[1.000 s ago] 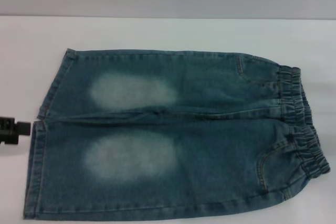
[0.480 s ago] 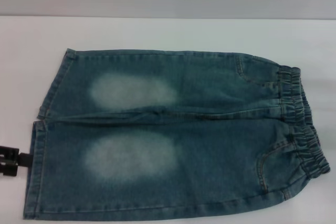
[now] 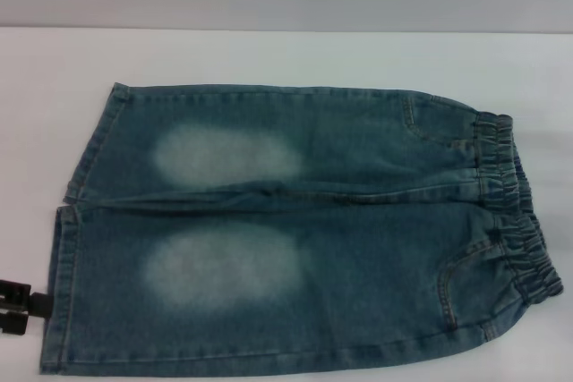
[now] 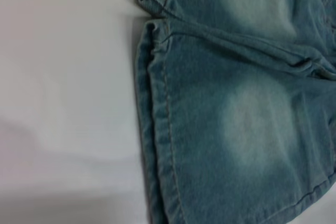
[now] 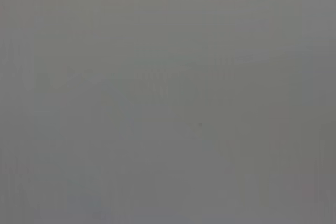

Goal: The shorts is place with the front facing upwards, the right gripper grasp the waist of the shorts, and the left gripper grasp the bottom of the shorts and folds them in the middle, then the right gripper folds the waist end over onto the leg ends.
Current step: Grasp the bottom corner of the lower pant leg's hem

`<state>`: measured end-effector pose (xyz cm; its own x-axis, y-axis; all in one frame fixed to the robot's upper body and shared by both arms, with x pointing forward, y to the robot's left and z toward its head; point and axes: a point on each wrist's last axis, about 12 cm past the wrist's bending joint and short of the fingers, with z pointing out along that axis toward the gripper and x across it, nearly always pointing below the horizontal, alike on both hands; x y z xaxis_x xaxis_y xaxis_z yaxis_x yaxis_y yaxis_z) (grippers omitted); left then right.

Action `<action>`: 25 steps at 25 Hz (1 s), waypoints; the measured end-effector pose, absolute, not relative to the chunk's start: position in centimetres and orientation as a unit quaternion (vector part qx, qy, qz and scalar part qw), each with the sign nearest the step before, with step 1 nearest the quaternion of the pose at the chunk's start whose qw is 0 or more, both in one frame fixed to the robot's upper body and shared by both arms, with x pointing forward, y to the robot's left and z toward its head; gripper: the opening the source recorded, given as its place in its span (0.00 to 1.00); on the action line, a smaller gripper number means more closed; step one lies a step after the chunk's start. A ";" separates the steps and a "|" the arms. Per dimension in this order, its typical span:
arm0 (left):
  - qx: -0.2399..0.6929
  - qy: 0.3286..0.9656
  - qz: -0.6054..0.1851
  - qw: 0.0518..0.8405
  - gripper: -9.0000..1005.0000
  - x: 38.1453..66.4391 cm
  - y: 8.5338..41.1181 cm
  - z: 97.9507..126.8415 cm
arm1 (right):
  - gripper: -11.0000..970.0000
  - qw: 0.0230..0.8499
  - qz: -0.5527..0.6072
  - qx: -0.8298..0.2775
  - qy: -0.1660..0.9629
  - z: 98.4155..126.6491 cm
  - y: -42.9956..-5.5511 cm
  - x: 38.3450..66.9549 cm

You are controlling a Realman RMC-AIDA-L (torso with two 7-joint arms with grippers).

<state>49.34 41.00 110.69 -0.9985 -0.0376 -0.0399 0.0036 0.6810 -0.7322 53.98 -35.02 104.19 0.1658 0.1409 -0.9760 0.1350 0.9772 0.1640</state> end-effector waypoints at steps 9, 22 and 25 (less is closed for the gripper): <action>-0.011 0.916 -0.401 0.004 0.69 48.5 40.7 109.8 | 0.75 0.759 0.005 0.103 0.643 104.4 -34.8 54.2; -0.006 0.917 -0.399 -0.017 0.68 48.2 39.8 108.9 | 0.75 0.760 0.007 0.102 0.642 104.6 -34.7 54.6; -0.006 0.917 -0.398 -0.016 0.68 48.2 39.8 108.8 | 0.75 0.760 0.007 0.102 0.641 104.6 -34.7 54.6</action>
<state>48.20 39.82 108.83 -0.9994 0.0014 0.0343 -0.0241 0.6829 -0.7301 54.58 -34.66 104.59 0.1769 0.1413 -0.9740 0.1207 0.9791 0.1639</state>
